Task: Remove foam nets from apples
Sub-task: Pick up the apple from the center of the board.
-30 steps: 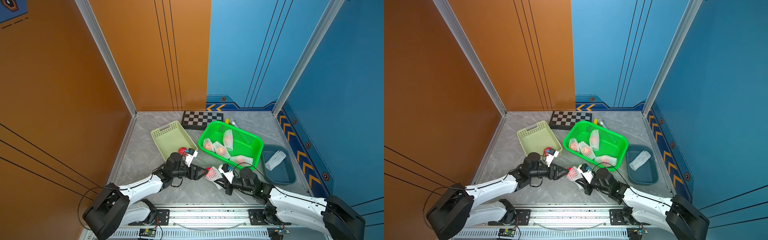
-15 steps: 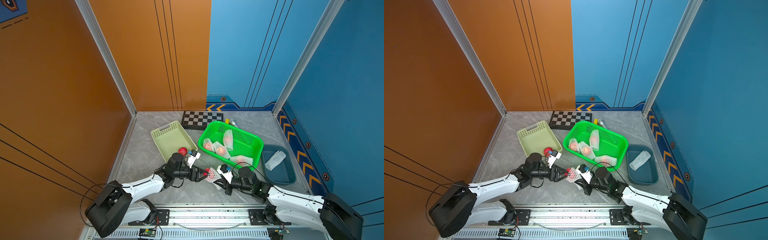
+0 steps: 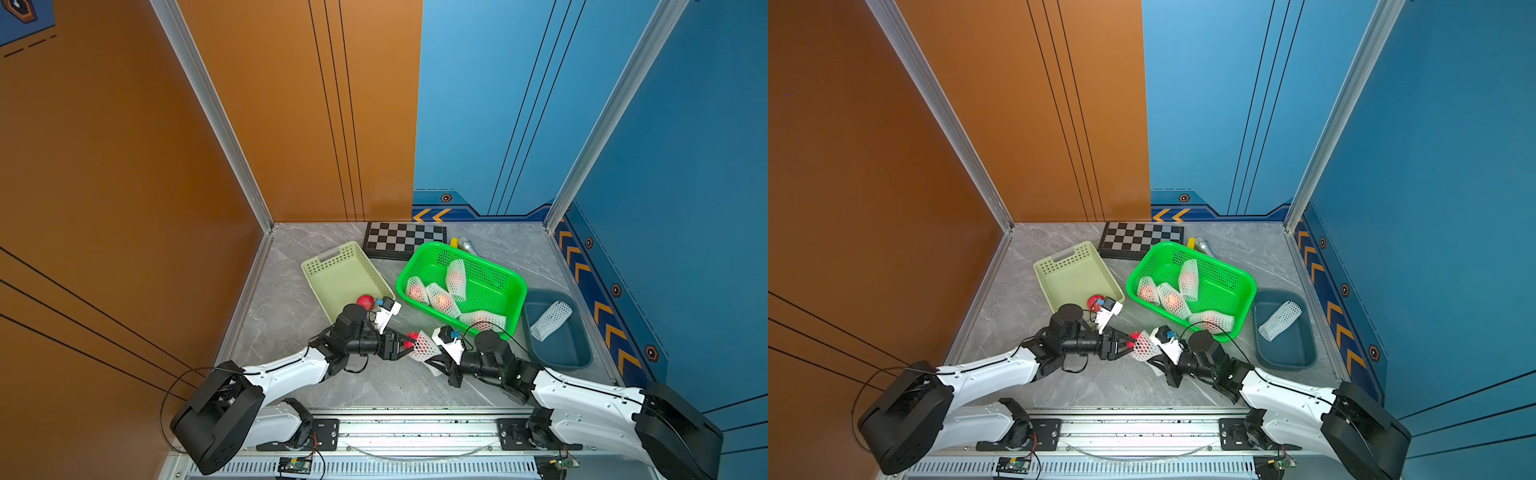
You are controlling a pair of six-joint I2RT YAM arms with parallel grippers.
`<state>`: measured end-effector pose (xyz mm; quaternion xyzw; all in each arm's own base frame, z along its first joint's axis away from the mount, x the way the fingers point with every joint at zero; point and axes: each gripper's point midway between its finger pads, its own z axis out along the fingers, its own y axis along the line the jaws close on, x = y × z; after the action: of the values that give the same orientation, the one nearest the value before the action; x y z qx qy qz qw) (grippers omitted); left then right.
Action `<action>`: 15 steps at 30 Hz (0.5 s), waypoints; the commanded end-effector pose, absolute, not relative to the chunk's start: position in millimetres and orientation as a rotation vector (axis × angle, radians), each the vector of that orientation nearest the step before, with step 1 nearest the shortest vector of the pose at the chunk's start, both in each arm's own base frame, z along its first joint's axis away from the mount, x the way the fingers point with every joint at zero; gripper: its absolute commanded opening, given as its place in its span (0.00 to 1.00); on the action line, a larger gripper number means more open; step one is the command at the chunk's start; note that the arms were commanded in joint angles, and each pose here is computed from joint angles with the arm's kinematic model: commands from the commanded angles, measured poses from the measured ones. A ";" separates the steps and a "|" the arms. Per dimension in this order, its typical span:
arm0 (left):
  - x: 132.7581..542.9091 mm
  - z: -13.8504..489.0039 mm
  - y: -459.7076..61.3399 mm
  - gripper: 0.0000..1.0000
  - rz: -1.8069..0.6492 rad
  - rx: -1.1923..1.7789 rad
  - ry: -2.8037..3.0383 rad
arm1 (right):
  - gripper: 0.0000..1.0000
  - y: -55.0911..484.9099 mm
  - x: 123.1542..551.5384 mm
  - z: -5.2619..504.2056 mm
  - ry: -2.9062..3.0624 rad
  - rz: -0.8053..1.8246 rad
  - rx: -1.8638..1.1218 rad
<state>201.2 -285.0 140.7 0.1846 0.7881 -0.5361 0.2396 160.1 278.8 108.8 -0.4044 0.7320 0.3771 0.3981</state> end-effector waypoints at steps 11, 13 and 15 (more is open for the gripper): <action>233.9 156.1 -244.0 0.55 -1.284 0.301 2.108 | 0.00 262.9 188.7 98.9 1.960 0.894 -0.891; 238.9 157.3 -236.5 0.55 -1.240 0.262 2.109 | 0.00 262.8 190.3 98.7 1.961 0.897 -0.884; 245.4 161.1 -226.8 0.55 -1.185 0.224 2.100 | 0.00 263.7 191.7 101.4 1.952 0.905 -0.874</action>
<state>235.4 -242.9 164.8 0.1103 0.7972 -0.4944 0.3285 187.0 261.3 94.9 -0.3558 0.7706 0.3510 0.3955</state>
